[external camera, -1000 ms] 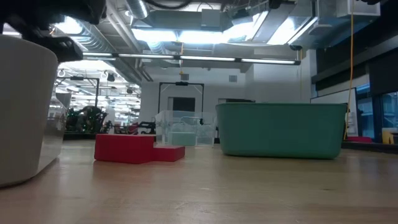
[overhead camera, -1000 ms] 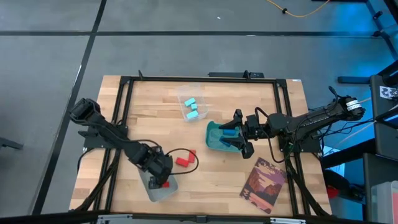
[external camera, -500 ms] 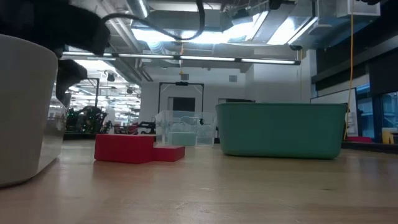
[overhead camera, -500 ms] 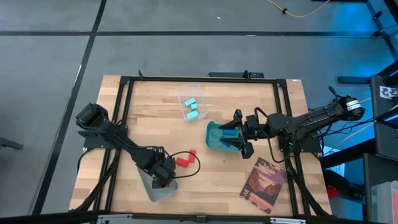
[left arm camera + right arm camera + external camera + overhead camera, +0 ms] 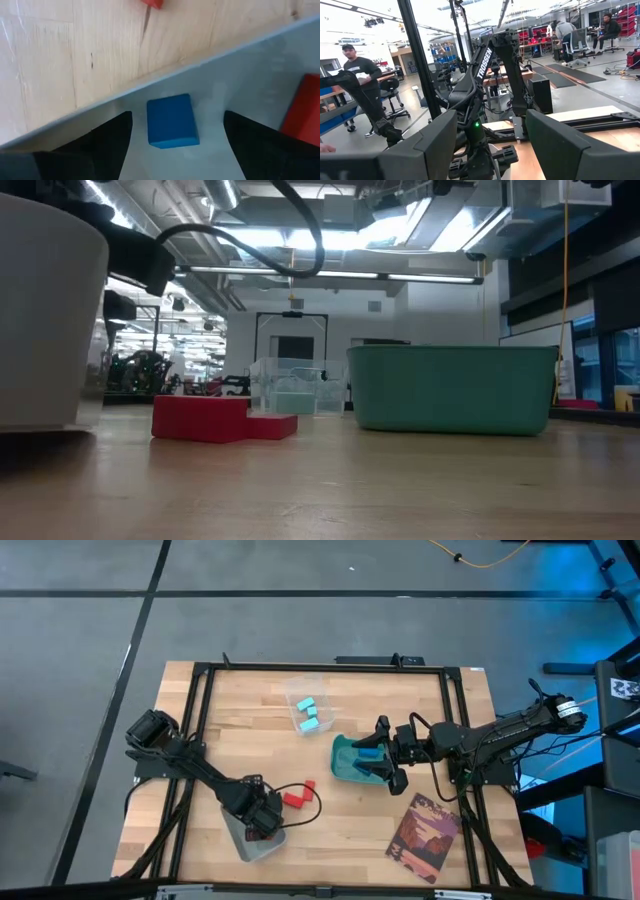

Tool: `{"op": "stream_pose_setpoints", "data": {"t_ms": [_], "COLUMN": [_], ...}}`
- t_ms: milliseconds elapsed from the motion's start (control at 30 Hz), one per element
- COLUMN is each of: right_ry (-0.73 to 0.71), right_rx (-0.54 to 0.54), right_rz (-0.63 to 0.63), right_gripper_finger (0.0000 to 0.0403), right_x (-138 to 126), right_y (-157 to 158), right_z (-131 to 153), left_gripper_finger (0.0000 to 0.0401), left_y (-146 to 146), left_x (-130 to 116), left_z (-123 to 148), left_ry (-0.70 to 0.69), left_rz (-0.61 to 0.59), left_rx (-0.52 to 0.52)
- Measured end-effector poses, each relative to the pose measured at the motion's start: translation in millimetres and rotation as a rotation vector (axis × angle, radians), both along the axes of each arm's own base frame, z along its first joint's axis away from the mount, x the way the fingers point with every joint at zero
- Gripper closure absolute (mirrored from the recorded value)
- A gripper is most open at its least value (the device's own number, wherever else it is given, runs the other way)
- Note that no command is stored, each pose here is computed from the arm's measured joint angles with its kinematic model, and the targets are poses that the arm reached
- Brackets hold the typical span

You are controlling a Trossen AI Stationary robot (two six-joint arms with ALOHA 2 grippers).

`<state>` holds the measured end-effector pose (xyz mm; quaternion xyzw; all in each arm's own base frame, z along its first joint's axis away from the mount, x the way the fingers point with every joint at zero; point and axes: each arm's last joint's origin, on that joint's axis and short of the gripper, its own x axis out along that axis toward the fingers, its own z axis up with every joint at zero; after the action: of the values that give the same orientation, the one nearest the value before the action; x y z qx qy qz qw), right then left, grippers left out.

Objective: Sort & place blocks by color
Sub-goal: Put the blue block into the green bin

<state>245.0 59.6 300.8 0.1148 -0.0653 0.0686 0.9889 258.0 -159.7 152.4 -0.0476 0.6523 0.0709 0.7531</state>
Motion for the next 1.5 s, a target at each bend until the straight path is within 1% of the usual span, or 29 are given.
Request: {"op": "stream_pose_setpoints", "data": {"t_ms": [100,200,300,400,467,567,700,1000,1133,1233,1333,1500], "right_ry": [0.000,0.000,0.000,0.000,0.000,0.000,0.004,0.005,0.005,0.005,0.005,0.004], "right_rx": [-0.001,-0.001,-0.001,-0.002,-0.002,-0.002,-0.003,-0.004,-0.004,-0.004,-0.004,-0.003], "right_rz": [0.000,0.000,-0.001,0.000,0.000,0.000,0.000,0.000,0.000,0.000,-0.001,0.000], "right_gripper_finger": [0.0162,0.0162,0.0162,0.0162,0.0162,0.0162,0.0162,0.0162,0.0162,0.0162,0.0162,0.0162], "right_x": [0,0,0,0,0,0,0,0,0,0,0,0], "right_y": [0,0,0,0,0,0,0,0,0,0,0,0], "right_z": [0,0,0,0,0,0,0,0,0,0,0,0], "left_gripper_finger": [0.0097,0.0115,0.0155,0.0208,0.0242,0.0283,0.0319,0.0380,0.0391,0.0386,0.0368,0.0318], "left_y": [0,0,0,-2,-2,-2,-1,-1,-2,-1,1,8], "left_x": [0,0,0,2,1,1,1,0,0,0,-3,-8], "left_z": [0,0,0,-2,-2,-2,-2,-1,-1,3,12,34], "left_ry": [0.002,-0.001,-0.009,-0.018,-0.007,-0.013,-0.009,0.000,0.004,-0.006,-0.010,-0.072], "left_rz": [0.000,0.000,0.001,0.002,0.001,0.002,0.002,0.000,-0.006,-0.011,-0.038,-0.012], "left_rx": [-0.009,-0.010,0.002,-0.019,-0.014,-0.020,-0.017,-0.029,-0.032,-0.036,-0.035,-0.060]}}
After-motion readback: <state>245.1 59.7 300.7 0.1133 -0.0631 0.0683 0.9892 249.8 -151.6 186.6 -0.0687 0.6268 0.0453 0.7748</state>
